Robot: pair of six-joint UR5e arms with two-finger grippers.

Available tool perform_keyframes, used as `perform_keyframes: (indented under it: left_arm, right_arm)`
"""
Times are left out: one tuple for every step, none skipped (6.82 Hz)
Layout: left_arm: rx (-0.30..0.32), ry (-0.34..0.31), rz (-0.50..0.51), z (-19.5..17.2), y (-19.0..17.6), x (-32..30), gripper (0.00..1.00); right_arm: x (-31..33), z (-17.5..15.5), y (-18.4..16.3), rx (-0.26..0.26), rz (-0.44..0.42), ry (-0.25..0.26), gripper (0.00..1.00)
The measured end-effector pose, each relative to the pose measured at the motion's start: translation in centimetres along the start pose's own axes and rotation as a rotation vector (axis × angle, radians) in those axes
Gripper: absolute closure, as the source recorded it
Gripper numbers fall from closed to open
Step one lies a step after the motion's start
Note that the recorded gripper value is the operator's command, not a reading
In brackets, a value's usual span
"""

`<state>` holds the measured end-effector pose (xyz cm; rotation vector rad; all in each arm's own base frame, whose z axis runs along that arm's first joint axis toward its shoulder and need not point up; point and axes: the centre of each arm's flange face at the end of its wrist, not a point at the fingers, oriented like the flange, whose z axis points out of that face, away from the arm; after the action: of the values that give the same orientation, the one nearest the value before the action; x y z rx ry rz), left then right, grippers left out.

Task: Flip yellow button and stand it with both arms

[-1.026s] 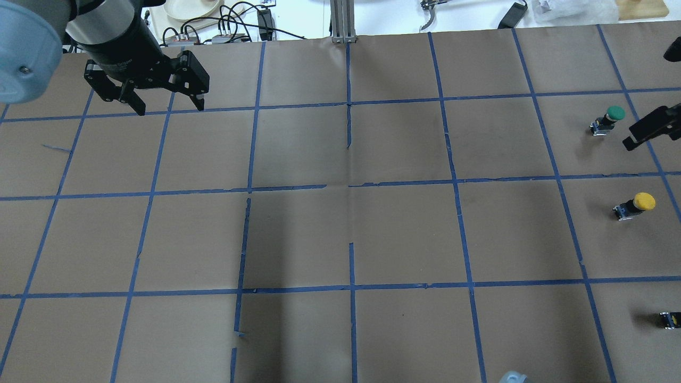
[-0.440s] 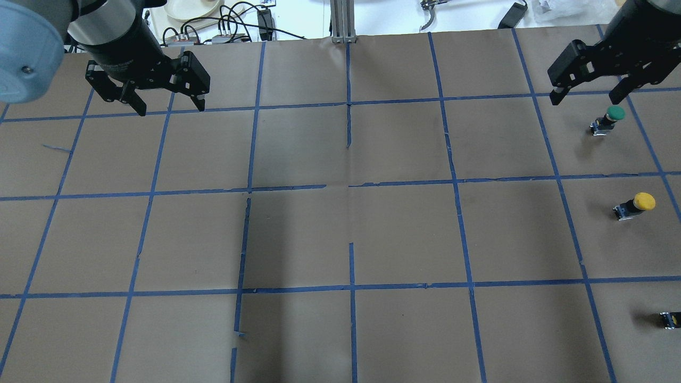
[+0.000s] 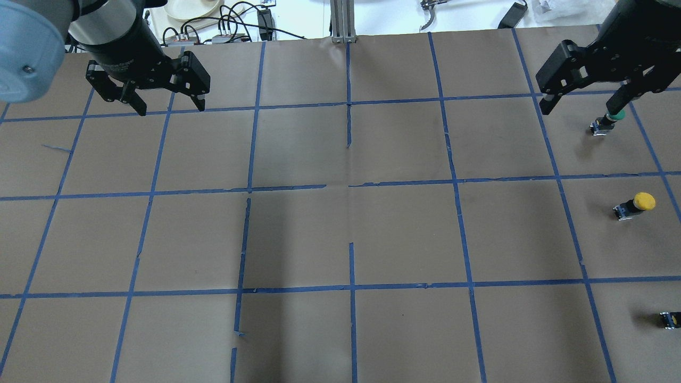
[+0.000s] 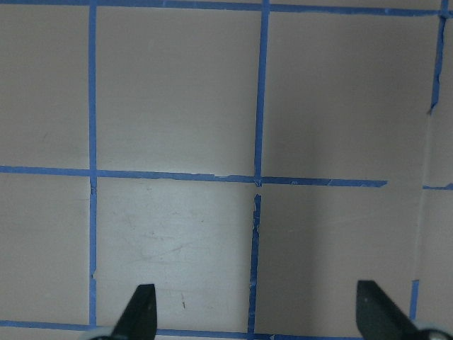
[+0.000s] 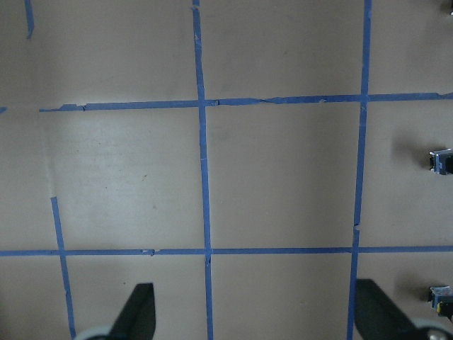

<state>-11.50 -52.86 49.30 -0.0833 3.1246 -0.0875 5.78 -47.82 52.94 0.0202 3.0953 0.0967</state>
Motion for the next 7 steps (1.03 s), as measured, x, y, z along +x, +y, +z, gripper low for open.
perform_keyframes:
  left_arm:
    - [0.0, 0.0, 0.0, 0.0, 0.0, 0.0, 0.0]
    - [0.0, 0.0, 0.0, 0.1, 0.0, 0.0, 0.0]
    - [0.001, 0.0, 0.0, 0.0, 0.0, 0.0, 0.0]
    - [0.003, 0.0, 0.0, 0.0, 0.0, 0.0, 0.0]
    - [0.004, 0.0, 0.0, -0.1, 0.0, 0.0, 0.0]
    - [0.002, 0.001, 0.002, 0.0, 0.3, 0.1, 0.0]
    - [-0.004, 0.001, 0.006, 0.1, 0.8, 0.4, 0.0]
  right_arm:
    - [-1.0, 1.2, 0.2, -0.025, -0.008, -0.003, 0.0]
    - [-2.3, 2.5, 0.7, -0.05, -0.014, -0.001, 0.0]
    - [-3.8, 3.4, 1.4, -0.064, -0.004, 0.004, 0.0]
    - [-5.1, 4.4, 1.9, -0.075, 0.014, 0.011, 0.0]
    - [-5.5, 5.0, 2.3, -0.082, 0.021, 0.028, 0.0]
    - [-5.5, 5.3, 2.4, -0.083, 0.023, 0.054, 0.0]
    - [-5.4, 5.2, 2.5, -0.08, 0.027, 0.069, 0.0]
